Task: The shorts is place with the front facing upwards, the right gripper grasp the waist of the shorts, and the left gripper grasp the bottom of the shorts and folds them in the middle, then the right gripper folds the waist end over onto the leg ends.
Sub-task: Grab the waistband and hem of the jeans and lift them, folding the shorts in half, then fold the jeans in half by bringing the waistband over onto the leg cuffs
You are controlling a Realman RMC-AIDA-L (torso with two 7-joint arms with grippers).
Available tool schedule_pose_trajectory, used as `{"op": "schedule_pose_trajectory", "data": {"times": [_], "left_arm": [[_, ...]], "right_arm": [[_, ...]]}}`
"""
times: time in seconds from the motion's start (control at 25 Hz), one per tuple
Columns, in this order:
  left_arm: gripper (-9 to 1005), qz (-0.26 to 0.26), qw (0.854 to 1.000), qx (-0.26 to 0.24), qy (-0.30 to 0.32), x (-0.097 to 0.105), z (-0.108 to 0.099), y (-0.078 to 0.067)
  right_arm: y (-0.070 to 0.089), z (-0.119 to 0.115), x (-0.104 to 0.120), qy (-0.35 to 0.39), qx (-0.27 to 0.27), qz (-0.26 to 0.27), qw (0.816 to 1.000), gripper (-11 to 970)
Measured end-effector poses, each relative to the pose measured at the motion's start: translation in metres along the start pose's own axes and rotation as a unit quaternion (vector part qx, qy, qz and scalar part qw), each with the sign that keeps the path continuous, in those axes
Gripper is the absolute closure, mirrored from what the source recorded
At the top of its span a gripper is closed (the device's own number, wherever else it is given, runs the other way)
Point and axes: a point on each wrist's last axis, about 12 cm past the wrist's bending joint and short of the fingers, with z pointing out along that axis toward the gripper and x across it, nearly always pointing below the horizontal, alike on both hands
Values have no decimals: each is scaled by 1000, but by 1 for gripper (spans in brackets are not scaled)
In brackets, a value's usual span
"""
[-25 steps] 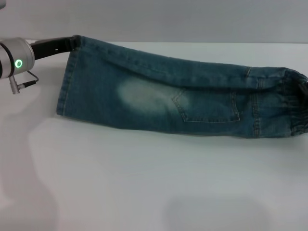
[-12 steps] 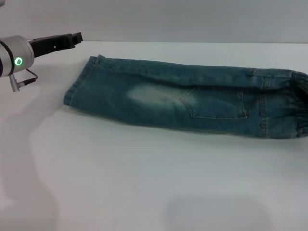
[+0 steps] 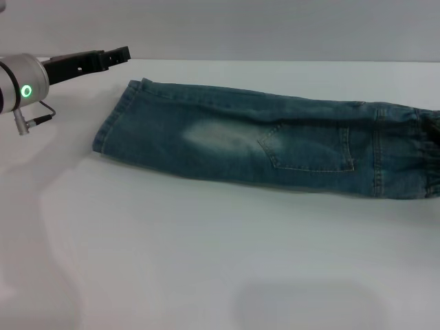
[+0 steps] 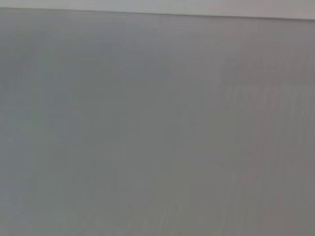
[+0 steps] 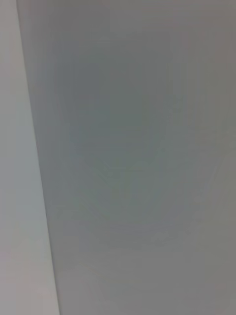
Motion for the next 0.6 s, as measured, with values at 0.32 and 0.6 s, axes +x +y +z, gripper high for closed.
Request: {"op": "schedule_pose_trajectory", "data": {"times": [0.32, 0.6], "left_arm": [[182, 13, 998, 48, -22, 2, -7, -5], [182, 24, 989, 110, -95, 5, -24, -9]], "right_arm": [[-10, -26, -7, -39, -2, 11, 999, 375], [-10, -37, -49, 6, -87, 23, 996, 375]]}}
